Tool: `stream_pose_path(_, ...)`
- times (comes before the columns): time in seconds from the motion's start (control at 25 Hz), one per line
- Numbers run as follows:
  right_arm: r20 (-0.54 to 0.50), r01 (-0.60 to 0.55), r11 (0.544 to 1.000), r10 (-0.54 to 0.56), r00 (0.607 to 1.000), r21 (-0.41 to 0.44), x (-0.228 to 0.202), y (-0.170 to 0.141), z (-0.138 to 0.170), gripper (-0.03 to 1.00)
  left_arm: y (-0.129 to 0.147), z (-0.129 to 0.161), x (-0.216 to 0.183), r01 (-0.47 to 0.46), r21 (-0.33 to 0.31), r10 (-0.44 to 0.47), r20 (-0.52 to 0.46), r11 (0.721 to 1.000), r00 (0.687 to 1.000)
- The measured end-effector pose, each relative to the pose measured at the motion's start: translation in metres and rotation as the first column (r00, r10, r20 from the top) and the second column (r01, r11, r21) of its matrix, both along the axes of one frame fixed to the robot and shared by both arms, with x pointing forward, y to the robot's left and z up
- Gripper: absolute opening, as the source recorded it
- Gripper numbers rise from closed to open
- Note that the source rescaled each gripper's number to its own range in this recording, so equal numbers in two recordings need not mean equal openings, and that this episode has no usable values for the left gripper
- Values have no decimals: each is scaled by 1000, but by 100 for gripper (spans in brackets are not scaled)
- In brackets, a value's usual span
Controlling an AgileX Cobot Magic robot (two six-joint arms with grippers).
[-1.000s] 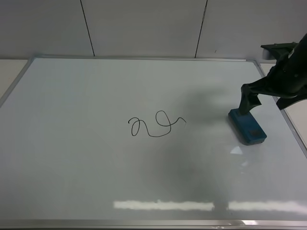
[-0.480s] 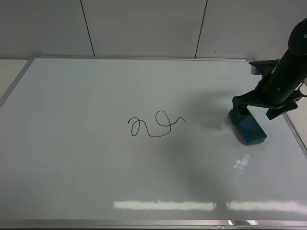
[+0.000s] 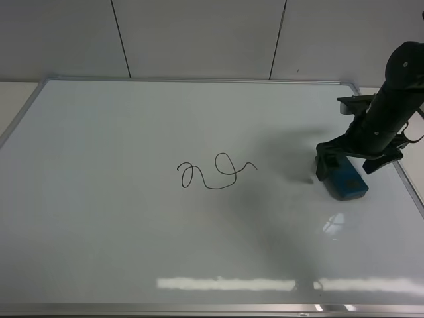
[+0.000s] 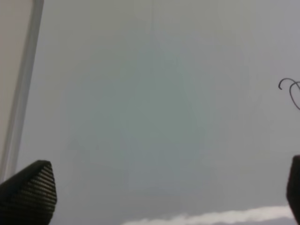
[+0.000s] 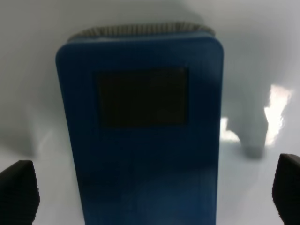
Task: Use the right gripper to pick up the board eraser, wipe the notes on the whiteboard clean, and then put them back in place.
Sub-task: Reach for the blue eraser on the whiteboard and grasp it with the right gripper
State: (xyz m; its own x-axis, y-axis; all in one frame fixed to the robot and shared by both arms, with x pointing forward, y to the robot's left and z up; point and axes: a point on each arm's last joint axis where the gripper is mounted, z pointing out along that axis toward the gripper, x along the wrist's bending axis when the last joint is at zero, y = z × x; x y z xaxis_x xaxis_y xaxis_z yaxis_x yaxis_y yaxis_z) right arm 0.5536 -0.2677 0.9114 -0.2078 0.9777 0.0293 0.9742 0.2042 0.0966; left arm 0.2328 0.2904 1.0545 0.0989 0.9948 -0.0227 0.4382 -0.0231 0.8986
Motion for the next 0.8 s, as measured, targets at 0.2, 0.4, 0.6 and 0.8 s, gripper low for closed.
stream_pose_path(0.2,13,-2,1000,2,1000,-2,1,0,0,100,0,0,0,0,0,0,0,1000,1000)
stream_pose_path(0.4,16,-2,1000,2,1000,-2,1,0,0,97,0,0,0,0,0,0,0,1000,1000)
stream_pose_path(0.6,17,14,1000,-14,1000,-2,2,0,0,9,0,0,0,0,0,0,0,1000,1000)
stream_pose_path(0.8,24,44,999,-43,999,-25,2,-2,0,3,0,0,0,0,0,0,0,1000,1000)
